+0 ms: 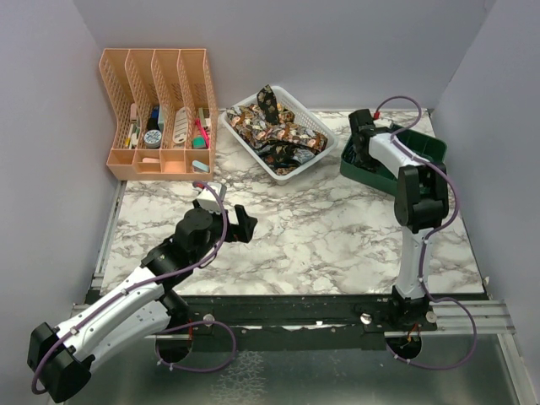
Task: Roll the ties
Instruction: Place the tie in the storage box.
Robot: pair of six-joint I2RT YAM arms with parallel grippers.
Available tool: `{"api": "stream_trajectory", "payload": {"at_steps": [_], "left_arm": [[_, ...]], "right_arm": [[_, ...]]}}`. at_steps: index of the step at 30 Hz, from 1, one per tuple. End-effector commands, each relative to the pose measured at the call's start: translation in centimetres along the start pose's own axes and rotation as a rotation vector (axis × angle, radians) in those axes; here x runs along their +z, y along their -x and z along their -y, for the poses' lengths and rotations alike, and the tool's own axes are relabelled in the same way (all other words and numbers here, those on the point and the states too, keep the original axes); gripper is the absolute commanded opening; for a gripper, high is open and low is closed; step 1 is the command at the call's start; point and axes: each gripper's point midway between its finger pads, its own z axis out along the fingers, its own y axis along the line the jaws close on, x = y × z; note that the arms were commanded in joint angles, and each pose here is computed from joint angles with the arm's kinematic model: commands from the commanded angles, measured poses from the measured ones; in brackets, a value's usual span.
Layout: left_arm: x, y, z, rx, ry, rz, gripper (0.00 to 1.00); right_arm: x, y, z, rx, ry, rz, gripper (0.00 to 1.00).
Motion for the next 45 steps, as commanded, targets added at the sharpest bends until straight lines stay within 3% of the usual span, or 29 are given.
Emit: {"api": "stream_trajectory", "payload": {"at_steps": [1, 5, 13, 21, 29, 39, 45], "left_arm": [[-0.4, 1.2, 0.8, 0.003, -0.029, 0.019, 0.99], [-0.4, 1.3, 0.8, -0.002, -0.033, 0.027, 0.99], [-0.1, 1.4, 1.0, -0.002, -0.036, 0.024, 0.99], [-0.2, 1.3, 1.1, -0.003, -0.043, 0.017, 0.99], [-0.2, 1.6, 1.1, -0.002, -0.04, 0.033, 0.99], [-0.2, 1.2, 1.1, 0.003, -0.044, 0.016, 0.99], [-0.2, 1.3, 1.0, 0.009, -0.041, 0.015, 0.99]], "right_arm": [[2.7, -5.1, -1.1, -0.102, 0.007, -0.163, 0.01], [1.4, -3.7, -0.5, -0.117, -0.017, -0.122, 0.01], [-2.2, -0.7, -0.9, -0.184, 0.104, -0.082, 0.0], [0.5, -4.8, -2.0, -0.254, 0.139, -0.234, 0.0], [0.2, -5.3, -2.7, -0.235, 0.18, -0.25, 0.0], [3.4, -8.0, -2.8, -0.291, 0.171, -0.355, 0.0], [3.6, -7.1, -2.4, -0.283, 0.157, -0.323, 0.03]]}}
